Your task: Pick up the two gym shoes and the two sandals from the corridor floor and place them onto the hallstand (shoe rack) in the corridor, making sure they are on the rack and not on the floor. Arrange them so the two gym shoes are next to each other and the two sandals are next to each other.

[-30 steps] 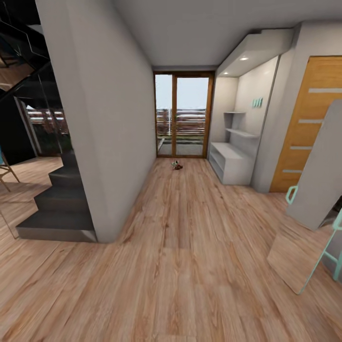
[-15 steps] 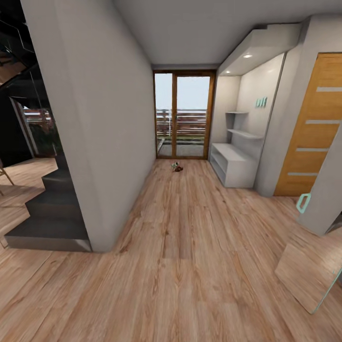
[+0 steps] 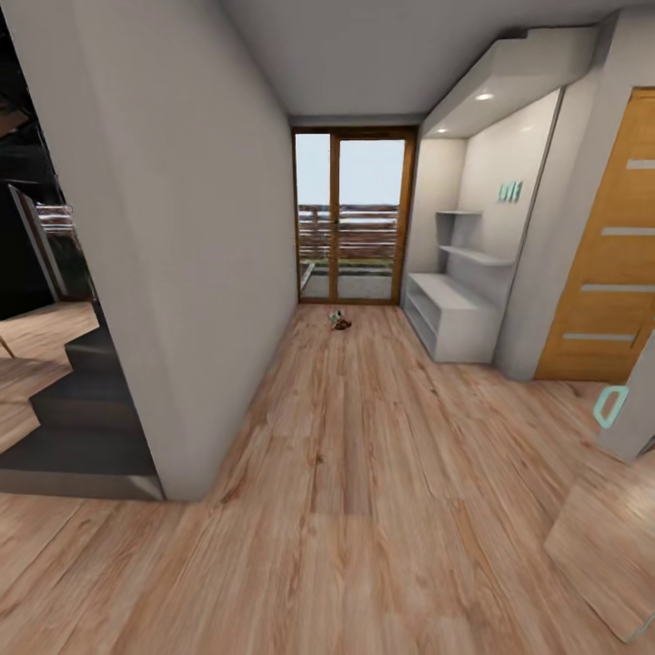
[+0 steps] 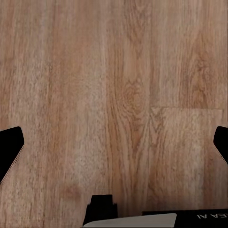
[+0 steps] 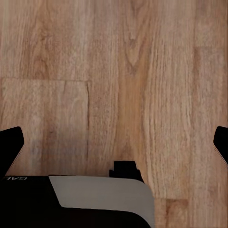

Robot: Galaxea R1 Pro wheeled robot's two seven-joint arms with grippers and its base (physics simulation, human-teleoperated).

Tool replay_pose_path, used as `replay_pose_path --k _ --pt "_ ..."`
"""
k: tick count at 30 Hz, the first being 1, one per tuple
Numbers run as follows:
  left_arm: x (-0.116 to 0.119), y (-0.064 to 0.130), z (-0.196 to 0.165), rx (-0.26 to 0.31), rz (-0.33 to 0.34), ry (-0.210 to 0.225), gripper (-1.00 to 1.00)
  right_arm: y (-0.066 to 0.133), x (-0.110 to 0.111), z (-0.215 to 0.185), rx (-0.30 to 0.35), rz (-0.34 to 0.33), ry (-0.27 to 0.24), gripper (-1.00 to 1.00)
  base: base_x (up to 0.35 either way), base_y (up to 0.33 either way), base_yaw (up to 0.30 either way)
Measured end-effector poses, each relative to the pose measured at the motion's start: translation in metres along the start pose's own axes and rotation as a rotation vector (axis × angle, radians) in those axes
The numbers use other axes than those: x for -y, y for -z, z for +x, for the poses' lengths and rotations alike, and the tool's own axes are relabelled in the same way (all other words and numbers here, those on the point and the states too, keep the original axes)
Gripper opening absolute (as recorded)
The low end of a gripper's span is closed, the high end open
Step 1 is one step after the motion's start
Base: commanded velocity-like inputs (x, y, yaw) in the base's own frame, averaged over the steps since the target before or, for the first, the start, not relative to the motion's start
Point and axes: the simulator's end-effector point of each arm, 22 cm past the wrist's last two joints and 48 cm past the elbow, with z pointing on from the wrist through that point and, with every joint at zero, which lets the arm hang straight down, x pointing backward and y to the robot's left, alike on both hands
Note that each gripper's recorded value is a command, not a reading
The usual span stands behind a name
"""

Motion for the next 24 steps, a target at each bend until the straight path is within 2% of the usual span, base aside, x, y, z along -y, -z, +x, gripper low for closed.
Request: replay_pose_path --k 24 --pt "-0.0003 -0.0017 0.0096 -0.022 -0.001 0.004 1.00 -0.0005 -0.0003 0.0079 -0.020 0.000 0.000 1.00 0.337 0.000 0.000"
